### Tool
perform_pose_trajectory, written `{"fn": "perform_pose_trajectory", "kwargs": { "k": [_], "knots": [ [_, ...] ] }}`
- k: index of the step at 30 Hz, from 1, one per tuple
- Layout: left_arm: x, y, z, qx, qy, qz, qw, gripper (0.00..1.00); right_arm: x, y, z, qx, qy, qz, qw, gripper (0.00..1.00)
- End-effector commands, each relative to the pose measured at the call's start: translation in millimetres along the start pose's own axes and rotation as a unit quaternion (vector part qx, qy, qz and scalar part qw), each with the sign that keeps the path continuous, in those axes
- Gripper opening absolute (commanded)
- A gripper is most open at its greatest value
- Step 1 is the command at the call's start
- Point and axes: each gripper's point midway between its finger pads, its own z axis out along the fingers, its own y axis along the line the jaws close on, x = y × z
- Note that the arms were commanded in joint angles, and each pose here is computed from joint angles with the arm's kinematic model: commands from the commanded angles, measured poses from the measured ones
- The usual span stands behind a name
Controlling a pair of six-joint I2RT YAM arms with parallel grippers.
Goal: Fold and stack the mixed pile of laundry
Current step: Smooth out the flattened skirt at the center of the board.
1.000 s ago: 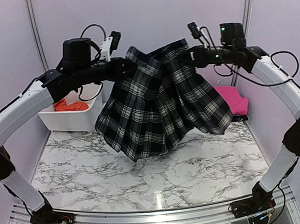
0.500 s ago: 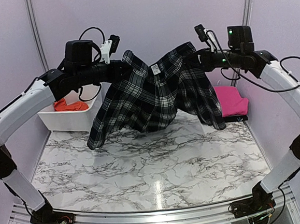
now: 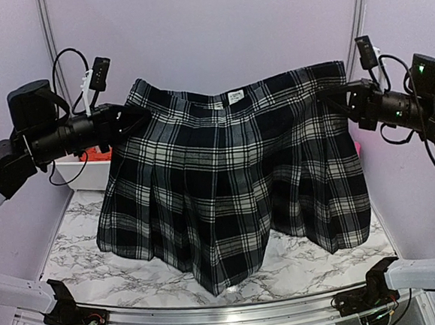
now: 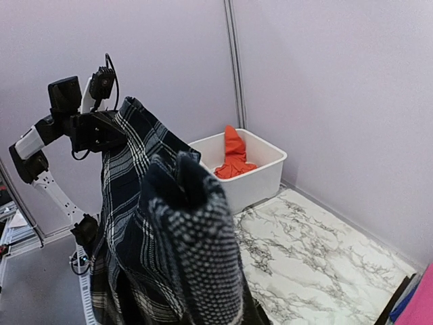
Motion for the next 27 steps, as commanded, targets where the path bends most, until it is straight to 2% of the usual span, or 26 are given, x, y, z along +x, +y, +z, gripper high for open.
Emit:
{"fn": "perform_pose_trajectory", "kwargs": {
  "k": [1, 4, 7, 9, 12, 16, 19, 25, 26, 27],
  "knots": [
    [26.1, 31.3, 7.2, -0.058, 0.019, -0.05, 0.997, 0.0, 54.0, -40.5, 19.0, 0.052, 0.049, 0.104, 0.992, 0.0],
    [55.8, 100.8, 17.2, -0.159, 0.039, -0.107, 0.981, 0.0, 120.8, -112.7, 27.5, 0.118, 0.104, 0.214, 0.964, 0.0],
    [97.5, 170.0, 33.4, -0.238, 0.073, -0.162, 0.955, 0.0, 193.3, -168.0, 45.6, 0.172, 0.174, 0.263, 0.933, 0.0],
    [132.9, 214.0, 51.1, -0.28, 0.107, -0.184, 0.936, 0.0, 236.5, -196.1, 65.2, 0.178, 0.208, 0.287, 0.918, 0.0],
    [181.6, 266.6, 82.8, -0.318, 0.16, -0.204, 0.912, 0.0, 311.1, -232.5, 92.1, 0.175, 0.286, 0.331, 0.882, 0.0],
    [221.4, 305.5, 118.1, -0.335, 0.204, -0.197, 0.898, 0.0, 354.0, -276.3, 109.7, 0.208, 0.333, 0.327, 0.86, 0.0],
    [229.8, 323.5, 132.8, -0.349, 0.21, -0.187, 0.894, 0.0, 367.9, -299.4, 113.5, 0.238, 0.351, 0.314, 0.849, 0.0],
    [233.1, 353.7, 152.5, -0.378, 0.206, -0.153, 0.89, 0.0, 377.8, -330.8, 115.4, 0.289, 0.347, 0.296, 0.842, 0.0],
    [235.0, 358.5, 154.1, -0.384, 0.209, -0.146, 0.887, 0.02, 379.9, -334.8, 114.5, 0.299, 0.348, 0.293, 0.839, 0.05],
    [234.9, 363.0, 154.7, -0.393, 0.21, -0.141, 0.884, 0.12, 380.4, -338.3, 113.7, 0.306, 0.348, 0.291, 0.837, 0.17]
  ]
}}
